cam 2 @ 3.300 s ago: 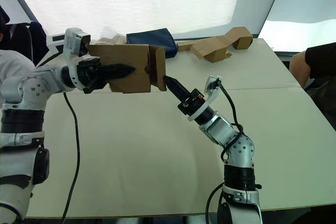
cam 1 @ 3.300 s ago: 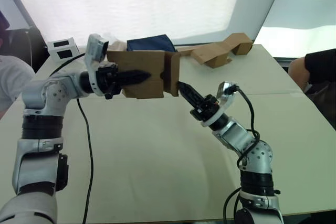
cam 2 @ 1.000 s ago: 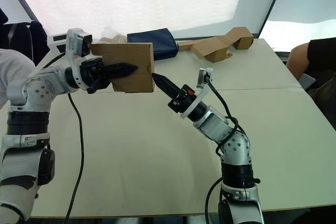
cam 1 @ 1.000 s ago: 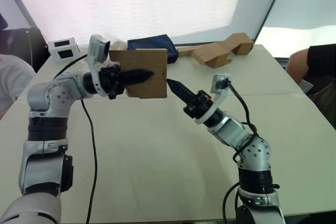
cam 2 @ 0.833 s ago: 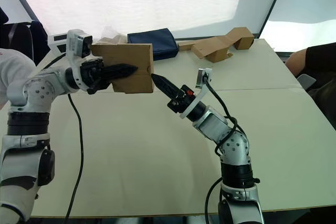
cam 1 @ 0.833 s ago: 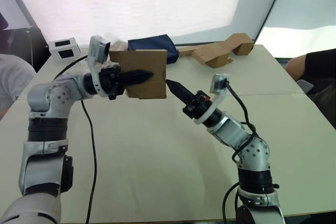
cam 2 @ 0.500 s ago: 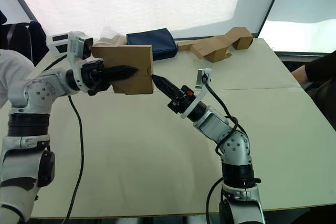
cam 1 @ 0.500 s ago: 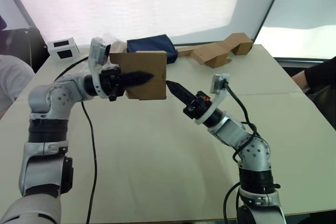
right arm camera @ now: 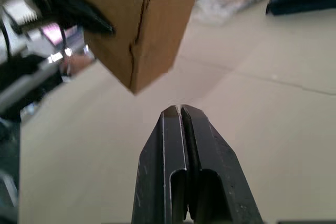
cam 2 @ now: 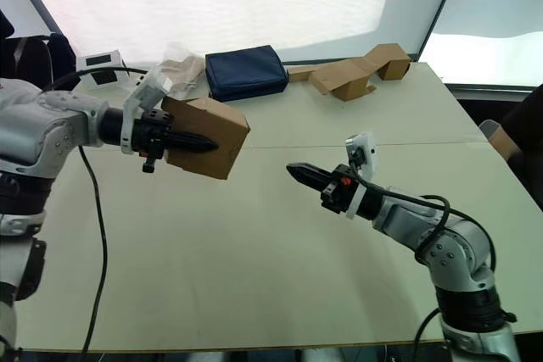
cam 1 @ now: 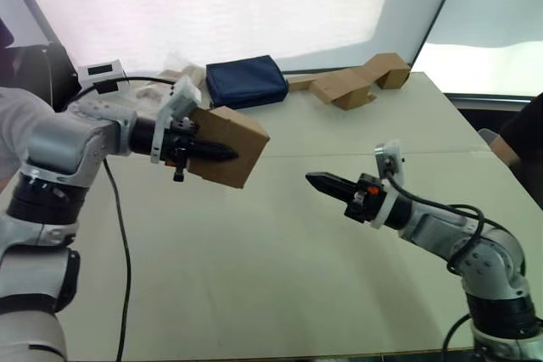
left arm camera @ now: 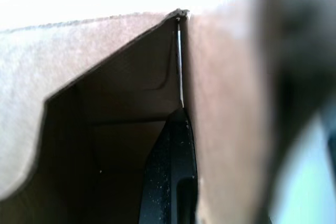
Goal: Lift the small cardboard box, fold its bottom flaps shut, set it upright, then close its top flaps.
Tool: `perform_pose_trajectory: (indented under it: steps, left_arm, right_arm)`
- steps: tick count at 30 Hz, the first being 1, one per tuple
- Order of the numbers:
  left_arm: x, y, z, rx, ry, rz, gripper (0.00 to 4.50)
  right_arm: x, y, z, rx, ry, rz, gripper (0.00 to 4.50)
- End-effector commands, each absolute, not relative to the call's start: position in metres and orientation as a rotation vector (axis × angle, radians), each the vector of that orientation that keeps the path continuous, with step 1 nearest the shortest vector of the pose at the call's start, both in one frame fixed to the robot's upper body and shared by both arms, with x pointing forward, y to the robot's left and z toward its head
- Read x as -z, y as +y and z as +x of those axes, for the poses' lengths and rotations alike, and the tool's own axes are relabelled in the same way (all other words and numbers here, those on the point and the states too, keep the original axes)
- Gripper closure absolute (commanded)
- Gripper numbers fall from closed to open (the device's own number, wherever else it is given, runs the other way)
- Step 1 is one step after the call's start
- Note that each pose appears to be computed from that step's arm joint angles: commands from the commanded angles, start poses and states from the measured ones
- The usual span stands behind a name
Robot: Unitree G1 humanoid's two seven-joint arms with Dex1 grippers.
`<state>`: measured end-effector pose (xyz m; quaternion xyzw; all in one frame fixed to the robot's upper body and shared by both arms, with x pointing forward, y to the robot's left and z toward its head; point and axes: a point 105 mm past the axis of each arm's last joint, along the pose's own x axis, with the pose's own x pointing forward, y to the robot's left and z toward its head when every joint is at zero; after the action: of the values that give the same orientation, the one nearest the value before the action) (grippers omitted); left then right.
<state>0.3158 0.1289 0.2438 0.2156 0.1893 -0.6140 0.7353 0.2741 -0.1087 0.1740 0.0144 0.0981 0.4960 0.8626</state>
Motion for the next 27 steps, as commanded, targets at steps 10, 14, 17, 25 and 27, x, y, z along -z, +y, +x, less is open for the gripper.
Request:
perform_pose_trajectory:
  steps: [10, 14, 17, 25, 27]
  left_arm:
    - [-0.195, 0.112, 0.304, 1.396, 0.734, 1.021, 4.5]
    - [-0.183, 0.108, 0.304, 1.418, 0.776, 1.048, 4.5]
    - [-0.181, 0.103, 0.304, 1.428, 0.781, 1.048, 4.5]
    - [-0.191, 0.098, 0.305, 1.446, 0.753, 1.024, 1.93]
    - [-0.196, 0.097, 0.301, 1.472, 0.744, 0.988, 1.07]
  right_arm:
    - [-0.137, -0.1, 0.253, -1.115, 0.192, -0.488, 4.47]
    - [-0.128, -0.1, 0.256, -1.058, 0.176, -0.479, 4.47]
    - [-0.125, -0.099, 0.259, -1.025, 0.173, -0.473, 4.47]
    - [-0.125, -0.1, 0.261, -1.012, 0.173, -0.464, 4.5]
    - [-0.125, -0.099, 0.261, -1.019, 0.173, -0.459, 4.5]
